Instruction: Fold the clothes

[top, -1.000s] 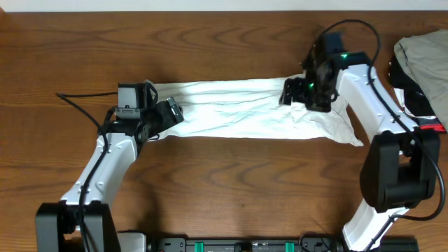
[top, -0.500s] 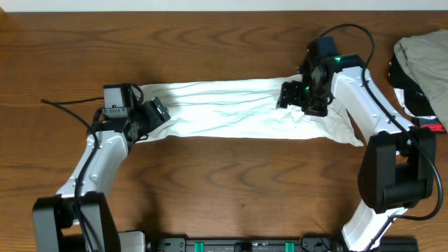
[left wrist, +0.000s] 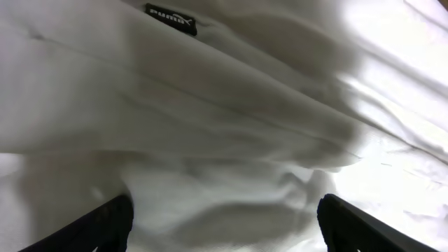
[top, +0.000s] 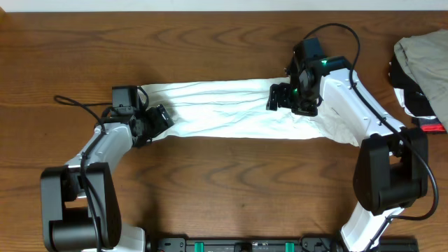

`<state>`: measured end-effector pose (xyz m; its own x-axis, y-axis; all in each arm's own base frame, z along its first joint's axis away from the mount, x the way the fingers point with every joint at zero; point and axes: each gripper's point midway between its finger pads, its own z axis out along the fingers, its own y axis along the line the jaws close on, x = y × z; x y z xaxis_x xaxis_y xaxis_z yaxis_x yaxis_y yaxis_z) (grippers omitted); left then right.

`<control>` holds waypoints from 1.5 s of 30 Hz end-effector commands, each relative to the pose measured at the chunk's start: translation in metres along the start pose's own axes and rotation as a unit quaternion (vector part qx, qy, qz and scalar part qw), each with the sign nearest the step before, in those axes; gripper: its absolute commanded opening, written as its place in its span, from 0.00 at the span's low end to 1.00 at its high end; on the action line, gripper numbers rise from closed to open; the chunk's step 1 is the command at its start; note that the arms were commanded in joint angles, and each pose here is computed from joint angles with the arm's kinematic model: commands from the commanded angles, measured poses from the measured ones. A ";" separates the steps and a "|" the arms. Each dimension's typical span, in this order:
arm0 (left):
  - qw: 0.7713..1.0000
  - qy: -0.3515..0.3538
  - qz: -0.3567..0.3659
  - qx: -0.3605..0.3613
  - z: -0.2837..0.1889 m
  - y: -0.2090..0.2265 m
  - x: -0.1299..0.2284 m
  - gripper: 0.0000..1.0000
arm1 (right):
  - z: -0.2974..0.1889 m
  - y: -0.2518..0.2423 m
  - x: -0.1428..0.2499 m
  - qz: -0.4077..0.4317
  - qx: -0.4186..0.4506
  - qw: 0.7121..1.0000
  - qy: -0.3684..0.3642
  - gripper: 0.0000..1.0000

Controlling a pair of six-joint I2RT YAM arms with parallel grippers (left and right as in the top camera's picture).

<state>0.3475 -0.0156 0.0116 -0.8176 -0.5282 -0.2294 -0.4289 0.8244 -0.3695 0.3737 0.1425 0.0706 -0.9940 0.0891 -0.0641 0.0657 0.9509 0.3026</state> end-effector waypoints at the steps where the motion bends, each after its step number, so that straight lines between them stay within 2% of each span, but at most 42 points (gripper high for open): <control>1: 0.999 0.013 -0.012 -0.049 0.010 0.031 0.005 0.87 | 0.000 0.000 0.002 -0.008 0.005 1.000 -0.001 0.88; 12: 0.995 0.002 -0.078 -0.064 -0.001 0.071 -0.011 0.87 | 0.000 0.000 0.001 -0.008 0.005 1.000 -0.002 0.88; 21: 0.997 -0.012 -0.069 -0.008 -0.017 0.047 -0.019 0.87 | 0.000 0.000 0.001 -0.007 0.005 1.000 -0.002 0.88; 26: 0.997 -0.054 -0.044 0.027 -0.045 0.027 -0.033 0.87 | 0.000 0.002 0.002 -0.013 0.002 1.000 -0.001 0.88; 32: 0.990 -0.108 0.029 0.085 -0.088 -0.006 -0.050 0.86 | -0.004 0.041 0.007 -0.101 -0.107 0.989 0.010 0.89; 37: 0.986 -0.141 0.028 0.088 -0.117 -0.012 -0.075 0.86 | -0.012 0.083 0.019 -0.157 -0.205 0.966 0.020 0.91; 41: 0.984 -0.162 -0.003 0.079 -0.139 0.005 -0.101 0.86 | -0.007 0.101 0.038 -0.186 -0.209 0.959 0.041 0.91; 45: 0.983 -0.145 -0.009 0.112 -0.151 0.015 -0.115 0.86 | 0.000 0.131 0.062 -0.230 -0.214 0.948 0.057 0.91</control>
<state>0.3710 0.0810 0.1610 -0.6331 -0.6194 -0.4642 -0.3732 0.7697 -0.5179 0.3400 0.2473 0.1000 -0.9458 -0.2794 -0.1654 -0.3216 0.7363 0.5953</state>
